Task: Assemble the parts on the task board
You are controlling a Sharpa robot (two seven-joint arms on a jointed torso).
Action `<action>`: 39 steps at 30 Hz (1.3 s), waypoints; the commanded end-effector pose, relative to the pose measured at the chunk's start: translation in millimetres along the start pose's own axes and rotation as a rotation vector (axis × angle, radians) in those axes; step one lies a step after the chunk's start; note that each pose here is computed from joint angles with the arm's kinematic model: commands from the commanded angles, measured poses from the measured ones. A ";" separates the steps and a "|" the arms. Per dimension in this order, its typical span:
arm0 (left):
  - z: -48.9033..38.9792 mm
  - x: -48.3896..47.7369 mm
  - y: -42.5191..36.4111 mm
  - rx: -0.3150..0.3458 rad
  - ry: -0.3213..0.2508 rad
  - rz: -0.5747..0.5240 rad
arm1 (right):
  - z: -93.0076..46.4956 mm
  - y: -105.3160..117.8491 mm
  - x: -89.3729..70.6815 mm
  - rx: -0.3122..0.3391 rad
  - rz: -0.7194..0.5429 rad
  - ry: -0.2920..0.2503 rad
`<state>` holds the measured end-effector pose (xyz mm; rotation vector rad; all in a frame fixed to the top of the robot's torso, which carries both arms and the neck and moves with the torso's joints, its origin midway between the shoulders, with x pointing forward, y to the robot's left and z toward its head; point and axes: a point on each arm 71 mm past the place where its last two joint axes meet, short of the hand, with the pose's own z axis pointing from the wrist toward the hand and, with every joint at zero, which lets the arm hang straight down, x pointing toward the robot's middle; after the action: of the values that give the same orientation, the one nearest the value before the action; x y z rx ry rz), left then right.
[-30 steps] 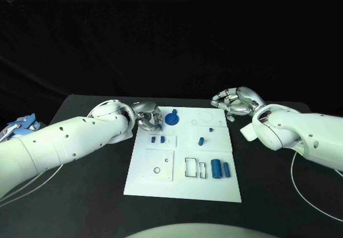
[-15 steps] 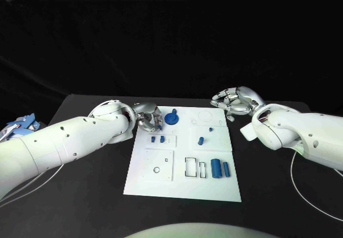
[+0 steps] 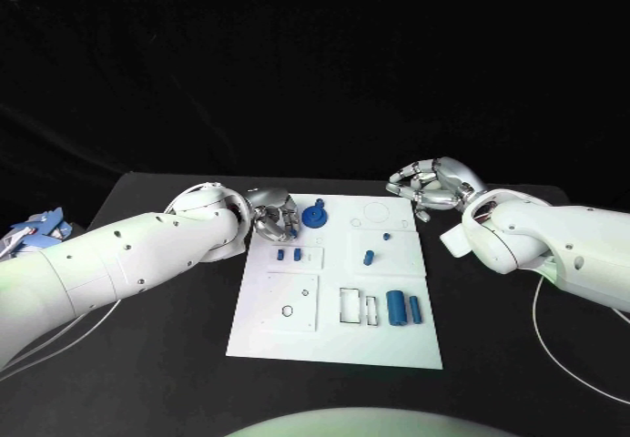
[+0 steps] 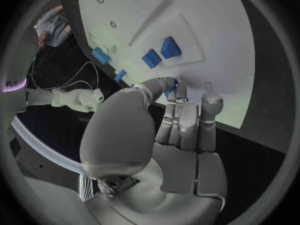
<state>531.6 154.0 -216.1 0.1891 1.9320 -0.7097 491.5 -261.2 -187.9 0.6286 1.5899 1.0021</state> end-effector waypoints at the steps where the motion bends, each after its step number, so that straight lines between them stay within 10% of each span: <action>1: 0.6 3.4 -0.6 -0.009 0.040 -0.005 | -0.2 0.3 0.6 -0.005 -0.002 0.005; 39: -0.2 2.7 0.7 -0.019 0.024 -0.005 | 0.0 -1.0 0.4 -0.002 -0.003 0.002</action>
<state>530.6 155.3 -219.3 0.1849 1.9652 -0.6871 491.7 -262.2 -188.8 0.6310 1.5902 0.9982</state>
